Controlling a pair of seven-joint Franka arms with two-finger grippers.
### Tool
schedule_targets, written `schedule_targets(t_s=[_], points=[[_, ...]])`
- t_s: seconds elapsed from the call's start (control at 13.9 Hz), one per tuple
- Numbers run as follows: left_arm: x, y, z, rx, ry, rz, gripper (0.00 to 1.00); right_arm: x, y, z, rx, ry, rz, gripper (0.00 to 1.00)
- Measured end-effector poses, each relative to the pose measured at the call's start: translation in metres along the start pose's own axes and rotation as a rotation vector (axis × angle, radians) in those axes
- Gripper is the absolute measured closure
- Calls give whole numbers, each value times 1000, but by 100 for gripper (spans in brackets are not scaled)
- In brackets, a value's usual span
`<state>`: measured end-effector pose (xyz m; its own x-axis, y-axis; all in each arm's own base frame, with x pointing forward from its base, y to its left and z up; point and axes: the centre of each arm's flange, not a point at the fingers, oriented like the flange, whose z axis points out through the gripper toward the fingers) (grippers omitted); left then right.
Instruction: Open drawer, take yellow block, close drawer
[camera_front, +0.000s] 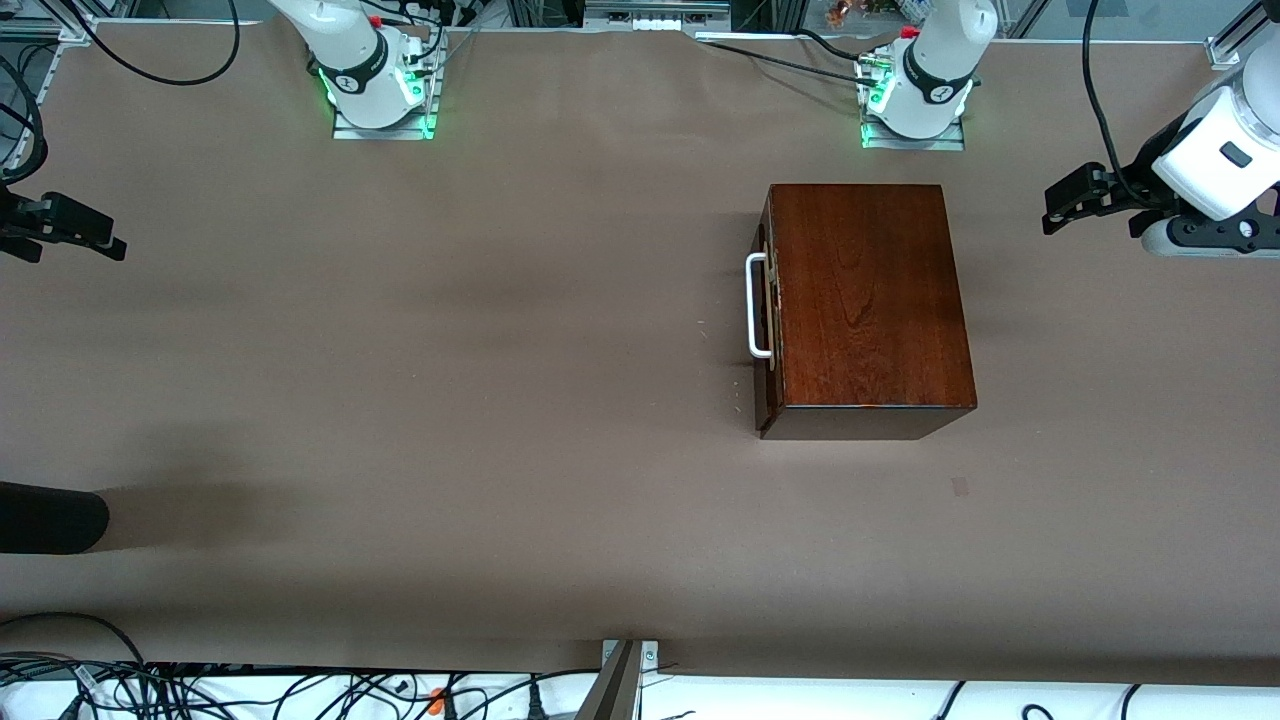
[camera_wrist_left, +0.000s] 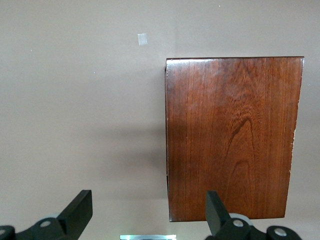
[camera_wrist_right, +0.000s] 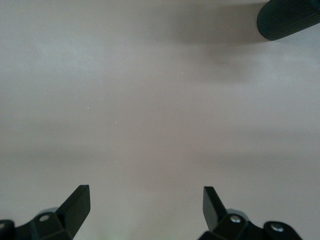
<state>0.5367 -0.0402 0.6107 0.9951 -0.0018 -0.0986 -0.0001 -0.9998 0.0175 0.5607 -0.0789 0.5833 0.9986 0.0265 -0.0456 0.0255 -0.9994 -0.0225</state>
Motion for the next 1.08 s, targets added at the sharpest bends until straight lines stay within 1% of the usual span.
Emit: schedule_targets(t_s=[0.22, 0.36, 0.58, 0.79, 0.93, 1.08], points=[[-1, 6, -8, 0, 18, 10, 0, 0, 0, 0, 0, 0, 0, 0], [-3, 28, -9, 3, 21, 11, 0, 0, 0, 0, 0, 0, 0, 0], [-13, 88, -6, 15, 19, 2, 0, 0, 0, 0, 0, -1, 0, 0], [-29, 161, 3, 22, 24, -19, 0, 0, 0, 0, 0, -1, 0, 0], [-40, 212, 16, 21, 26, -16, 0, 0, 0, 0, 0, -1, 0, 0], [-53, 262, 37, 46, 22, -1, 0, 0, 0, 0, 0, -1, 0, 0]])
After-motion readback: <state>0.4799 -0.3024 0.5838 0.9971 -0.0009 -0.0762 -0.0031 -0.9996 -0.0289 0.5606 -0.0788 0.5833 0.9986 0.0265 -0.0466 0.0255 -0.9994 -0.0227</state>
